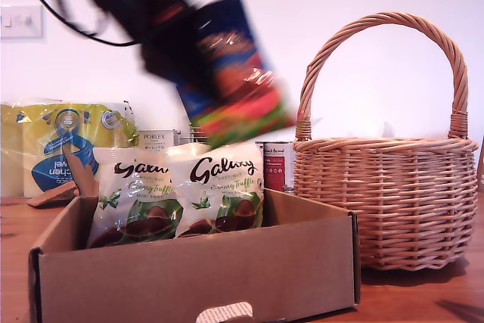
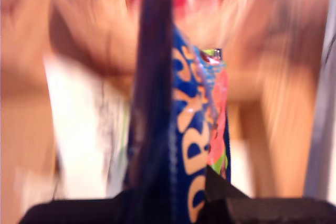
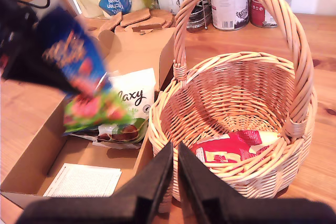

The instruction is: Move the bags of Easter eggs from the cardboard box on the left into the woven basket on the right side.

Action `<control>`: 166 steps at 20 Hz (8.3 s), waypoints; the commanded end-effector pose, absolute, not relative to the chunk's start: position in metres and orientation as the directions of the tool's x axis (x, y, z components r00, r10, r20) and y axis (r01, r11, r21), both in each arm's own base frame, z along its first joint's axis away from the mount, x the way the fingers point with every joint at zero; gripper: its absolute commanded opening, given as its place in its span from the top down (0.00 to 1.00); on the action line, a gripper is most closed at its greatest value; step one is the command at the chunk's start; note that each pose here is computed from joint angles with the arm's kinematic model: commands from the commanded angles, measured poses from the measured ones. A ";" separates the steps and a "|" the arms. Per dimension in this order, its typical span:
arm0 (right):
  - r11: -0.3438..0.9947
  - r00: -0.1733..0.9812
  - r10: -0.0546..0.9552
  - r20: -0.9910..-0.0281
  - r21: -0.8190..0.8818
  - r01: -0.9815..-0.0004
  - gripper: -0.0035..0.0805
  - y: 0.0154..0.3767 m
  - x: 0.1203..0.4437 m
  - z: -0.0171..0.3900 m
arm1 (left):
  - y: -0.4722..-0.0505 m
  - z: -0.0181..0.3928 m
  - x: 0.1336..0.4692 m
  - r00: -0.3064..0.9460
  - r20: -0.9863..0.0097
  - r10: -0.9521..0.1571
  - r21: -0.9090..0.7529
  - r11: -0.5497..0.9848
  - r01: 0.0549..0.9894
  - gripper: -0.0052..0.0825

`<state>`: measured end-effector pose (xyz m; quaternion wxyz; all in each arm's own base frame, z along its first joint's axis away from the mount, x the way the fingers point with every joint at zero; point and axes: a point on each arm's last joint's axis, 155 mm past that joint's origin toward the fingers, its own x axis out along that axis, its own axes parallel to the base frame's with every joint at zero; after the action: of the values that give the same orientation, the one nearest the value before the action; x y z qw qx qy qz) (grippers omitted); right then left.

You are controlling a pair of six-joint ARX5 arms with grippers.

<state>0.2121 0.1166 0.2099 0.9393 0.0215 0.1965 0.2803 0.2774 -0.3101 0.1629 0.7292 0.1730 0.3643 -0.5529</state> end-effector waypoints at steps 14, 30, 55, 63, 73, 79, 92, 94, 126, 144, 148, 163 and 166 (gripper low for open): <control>0.836 0.759 0.544 -0.357 0.155 -0.526 0.97 0.119 0.211 0.206 | -0.439 0.165 0.325 0.543 -0.484 -0.686 -0.398 0.725 0.561 0.97; 0.836 0.759 0.545 -0.356 0.154 -0.527 0.97 0.119 0.211 0.207 | -0.460 0.151 0.339 0.633 -0.405 -0.660 -0.470 0.744 0.475 0.83; 0.806 0.731 0.588 -0.346 0.172 -0.567 0.97 0.127 0.206 0.209 | -0.453 0.160 0.338 0.637 -0.433 -0.637 -0.331 0.770 0.545 0.23; 0.806 0.731 0.588 -0.346 0.172 -0.567 0.97 0.127 0.206 0.209 | -0.429 0.203 0.327 0.653 -0.430 -0.623 -0.185 0.769 0.612 0.23; 0.806 0.731 0.588 -0.347 0.172 -0.567 0.97 0.127 0.206 0.209 | -0.455 0.182 0.331 0.623 -0.400 -0.672 -0.209 0.729 0.652 0.23; 0.802 0.727 0.594 -0.345 0.175 -0.572 0.97 0.128 0.205 0.209 | -0.470 0.157 0.332 0.593 -0.405 -0.695 -0.206 0.702 0.682 0.15; 0.794 0.720 0.603 -0.343 0.178 -0.581 0.97 0.130 0.204 0.210 | -0.480 0.161 0.304 0.454 -0.459 -0.764 0.391 0.285 0.875 0.15; 0.794 0.720 0.603 -0.342 0.178 -0.581 0.97 0.130 0.204 0.210 | -0.478 0.163 0.309 0.462 -0.448 -0.765 0.474 0.236 0.849 0.15; 0.796 0.714 0.598 -0.364 0.168 -0.581 0.97 0.128 0.202 0.204 | -0.275 0.145 0.283 0.453 -0.640 -0.621 0.109 0.510 0.853 0.96; 0.795 0.699 0.594 -0.400 0.155 -0.587 0.97 0.128 0.199 0.195 | -0.298 0.081 0.324 0.460 -0.660 -0.594 0.118 0.522 0.845 0.04; 0.794 0.700 0.593 -0.398 0.148 -0.589 0.97 0.128 0.200 0.196 | -0.305 0.076 0.304 0.386 -0.686 -0.617 0.060 0.480 0.875 0.06; 0.794 0.701 0.594 -0.395 0.147 -0.590 0.97 0.128 0.200 0.196 | -0.303 0.003 0.286 0.245 -0.797 -0.553 -0.037 0.448 0.893 0.39; 0.794 0.701 0.594 -0.395 0.147 -0.590 0.97 0.128 0.200 0.196 | -0.303 0.006 0.291 0.268 -0.790 -0.551 -0.017 0.457 0.889 0.53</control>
<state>0.1998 0.1267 0.2003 0.9233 0.0063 0.2143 0.3186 0.2958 -0.3071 0.0216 0.7714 0.2197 0.3634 -0.4739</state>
